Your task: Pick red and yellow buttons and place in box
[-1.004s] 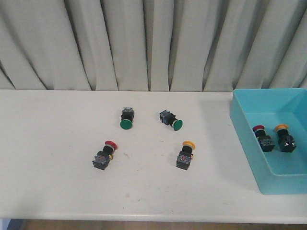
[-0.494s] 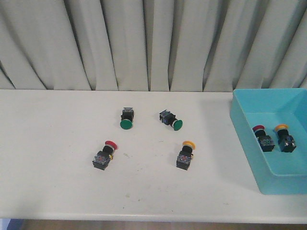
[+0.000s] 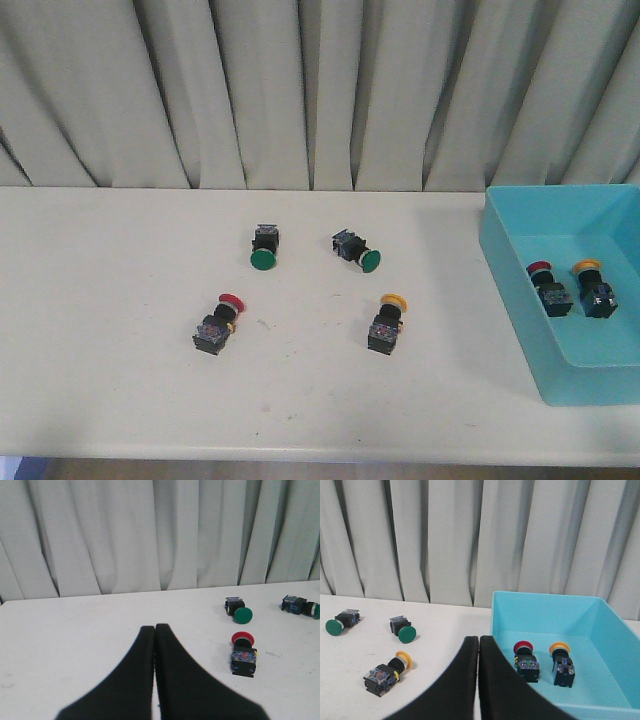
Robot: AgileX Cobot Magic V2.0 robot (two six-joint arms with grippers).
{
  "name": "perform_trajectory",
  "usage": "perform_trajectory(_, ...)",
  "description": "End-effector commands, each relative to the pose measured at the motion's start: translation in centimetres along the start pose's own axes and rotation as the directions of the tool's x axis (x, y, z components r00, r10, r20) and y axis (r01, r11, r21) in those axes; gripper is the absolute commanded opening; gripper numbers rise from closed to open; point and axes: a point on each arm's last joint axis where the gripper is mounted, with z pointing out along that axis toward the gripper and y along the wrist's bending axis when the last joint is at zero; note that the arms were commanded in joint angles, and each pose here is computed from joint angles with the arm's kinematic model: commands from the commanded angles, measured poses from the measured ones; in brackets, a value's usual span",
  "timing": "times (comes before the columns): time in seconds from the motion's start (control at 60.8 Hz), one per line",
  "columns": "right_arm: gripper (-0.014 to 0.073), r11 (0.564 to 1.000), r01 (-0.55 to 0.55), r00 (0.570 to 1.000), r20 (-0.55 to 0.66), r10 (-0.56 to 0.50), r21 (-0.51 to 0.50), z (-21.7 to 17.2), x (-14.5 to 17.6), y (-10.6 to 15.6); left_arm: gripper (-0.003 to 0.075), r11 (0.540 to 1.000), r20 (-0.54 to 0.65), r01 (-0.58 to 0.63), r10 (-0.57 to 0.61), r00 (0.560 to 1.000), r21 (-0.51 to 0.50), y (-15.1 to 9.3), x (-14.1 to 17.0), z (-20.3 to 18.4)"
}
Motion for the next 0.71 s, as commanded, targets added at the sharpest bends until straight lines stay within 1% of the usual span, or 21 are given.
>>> perform_trajectory(0.0,-0.0008,1.000,0.004,0.995,0.098,-0.005,0.009,-0.2,-0.5,-0.1,-0.0006,1.000,0.038,0.014,-0.015,0.999,0.013,0.0,0.9,0.1)
perform_trajectory(0.181,-0.0008,1.000,-0.016,0.999,0.049,0.016,0.007,0.1,1.1,0.0,-0.0006,1.000,0.038,0.014,-0.015,0.999,0.013,0.0,0.9,0.1)
perform_trajectory(0.691,-0.0008,1.000,-0.007,0.999,0.049,0.007,0.008,0.1,1.1,0.0,-0.0006,1.000,0.038,0.014,-0.015,0.999,0.013,0.0,0.9,0.1)
